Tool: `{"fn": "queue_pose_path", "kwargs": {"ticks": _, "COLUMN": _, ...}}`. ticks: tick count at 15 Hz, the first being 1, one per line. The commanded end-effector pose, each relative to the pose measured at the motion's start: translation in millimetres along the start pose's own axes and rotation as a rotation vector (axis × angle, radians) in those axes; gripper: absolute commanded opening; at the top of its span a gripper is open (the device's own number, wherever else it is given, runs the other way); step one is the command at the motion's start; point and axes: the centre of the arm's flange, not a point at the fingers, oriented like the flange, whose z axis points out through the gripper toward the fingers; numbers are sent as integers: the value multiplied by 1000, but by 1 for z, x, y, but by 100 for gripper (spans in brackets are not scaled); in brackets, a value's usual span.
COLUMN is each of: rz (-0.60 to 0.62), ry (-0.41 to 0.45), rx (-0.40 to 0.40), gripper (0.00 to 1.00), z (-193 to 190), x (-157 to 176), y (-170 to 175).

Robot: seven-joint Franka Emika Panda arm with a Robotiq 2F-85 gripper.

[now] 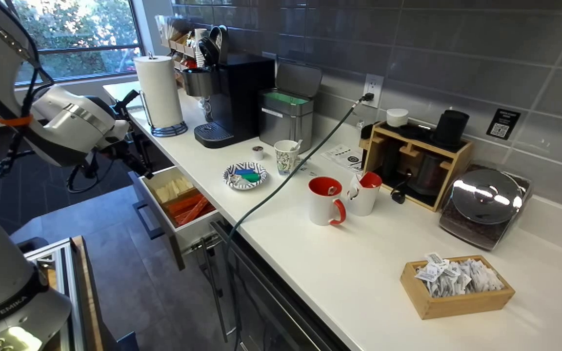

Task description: Open the top drawer

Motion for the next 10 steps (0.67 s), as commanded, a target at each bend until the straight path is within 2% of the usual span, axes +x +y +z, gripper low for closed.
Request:
{"fn": "queue_pose_path", "kwargs": {"ticks": 1, "rz": 59, "ry": -102, "rx": 10, "gripper": 100, "z": 6, "x": 13, "y": 2}}
{"fn": "queue_pose_path", "kwargs": {"ticks": 5, "rz": 156, "ry": -258, "rx": -92, "gripper": 100, "z": 27, "x": 21, "y": 14}}
{"fn": "queue_pose_path", "kwargs": {"ticks": 10, "rz": 240, "ry": -341, "rx": -111, "gripper": 100, "z": 39, "x": 23, "y": 15}}
